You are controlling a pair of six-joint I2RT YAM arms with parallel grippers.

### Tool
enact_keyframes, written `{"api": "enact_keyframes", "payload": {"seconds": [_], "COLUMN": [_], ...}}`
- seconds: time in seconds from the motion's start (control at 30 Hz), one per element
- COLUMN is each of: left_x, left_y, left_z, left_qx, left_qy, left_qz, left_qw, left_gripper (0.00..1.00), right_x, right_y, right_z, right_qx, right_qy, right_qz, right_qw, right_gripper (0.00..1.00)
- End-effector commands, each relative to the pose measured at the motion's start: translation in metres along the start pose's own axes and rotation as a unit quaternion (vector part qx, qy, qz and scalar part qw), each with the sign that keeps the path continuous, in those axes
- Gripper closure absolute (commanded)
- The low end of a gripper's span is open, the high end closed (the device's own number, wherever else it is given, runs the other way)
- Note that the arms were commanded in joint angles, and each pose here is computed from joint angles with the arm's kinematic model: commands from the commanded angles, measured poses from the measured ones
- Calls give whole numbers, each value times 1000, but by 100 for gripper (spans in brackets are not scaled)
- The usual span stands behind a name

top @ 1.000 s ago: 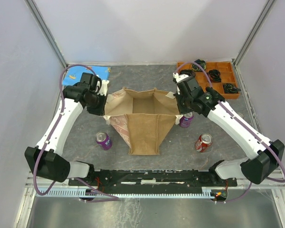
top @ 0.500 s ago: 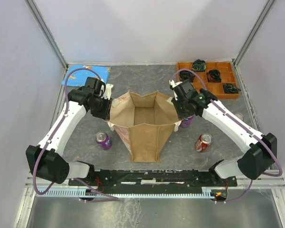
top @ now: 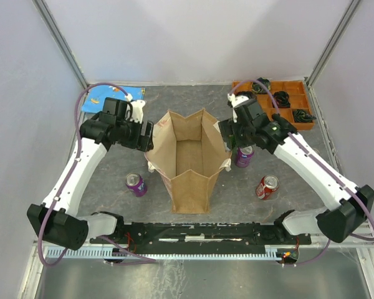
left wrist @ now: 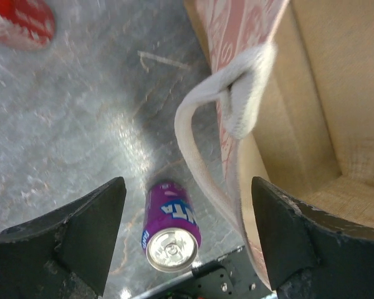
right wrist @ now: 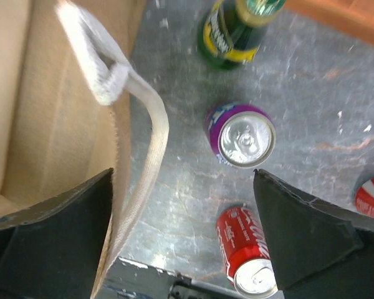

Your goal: Place the beverage into the canvas bag

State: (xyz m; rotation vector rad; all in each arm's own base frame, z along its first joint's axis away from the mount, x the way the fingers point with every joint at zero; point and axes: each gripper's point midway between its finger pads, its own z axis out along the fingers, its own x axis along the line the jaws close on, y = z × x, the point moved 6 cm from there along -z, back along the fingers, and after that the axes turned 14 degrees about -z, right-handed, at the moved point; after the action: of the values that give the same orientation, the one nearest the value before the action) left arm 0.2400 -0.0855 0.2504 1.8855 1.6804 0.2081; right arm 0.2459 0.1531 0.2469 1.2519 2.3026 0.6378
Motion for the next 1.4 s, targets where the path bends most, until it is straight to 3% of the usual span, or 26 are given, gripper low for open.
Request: {"api": "enact_keyframes", "payload": {"seconds": [0.0, 0.17, 0.33, 0.47, 0.67, 0.8, 0.97, 1.1, 1.37], "left_x": [-25, -33, -60, -122, -239, -292, -323, -328, -321], "left_y": [48, 68, 115, 153, 183, 169, 151, 151, 148], "left_z": [-41, -65, -96, -75, -34, 7, 62, 97, 147], "left_qx": [-136, -201, -338, -362, -377, -366, -346, -318, -303], "left_qy": [-58, -70, -140, -199, -294, -310, -279, -240, -182], "left_qz": [18, 38, 118, 179, 200, 191, 199, 190, 182], "left_qw": [989, 976, 923, 893, 855, 856, 873, 897, 917], "left_gripper": [11, 10, 10, 11, 12, 12, 12, 12, 12], "right_x": [-18, -26, -47, -70, -96, -109, -112, -110, -108], "right_y": [50, 65, 67, 59, 35, 5, -35, -58, -74], "right_z": [-52, -70, -87, -93, -122, -152, -179, -187, -186], "right_qx": [-140, -179, -211, -214, -214, -212, -199, -193, -181], "right_qy": [-37, -54, -95, -129, -209, -276, -319, -330, -334], "right_qz": [39, 58, 112, 156, 201, 227, 248, 262, 270], "right_qw": [989, 981, 966, 956, 933, 909, 893, 886, 885], "right_gripper": [1, 1, 1, 1, 1, 1, 1, 1, 1]}}
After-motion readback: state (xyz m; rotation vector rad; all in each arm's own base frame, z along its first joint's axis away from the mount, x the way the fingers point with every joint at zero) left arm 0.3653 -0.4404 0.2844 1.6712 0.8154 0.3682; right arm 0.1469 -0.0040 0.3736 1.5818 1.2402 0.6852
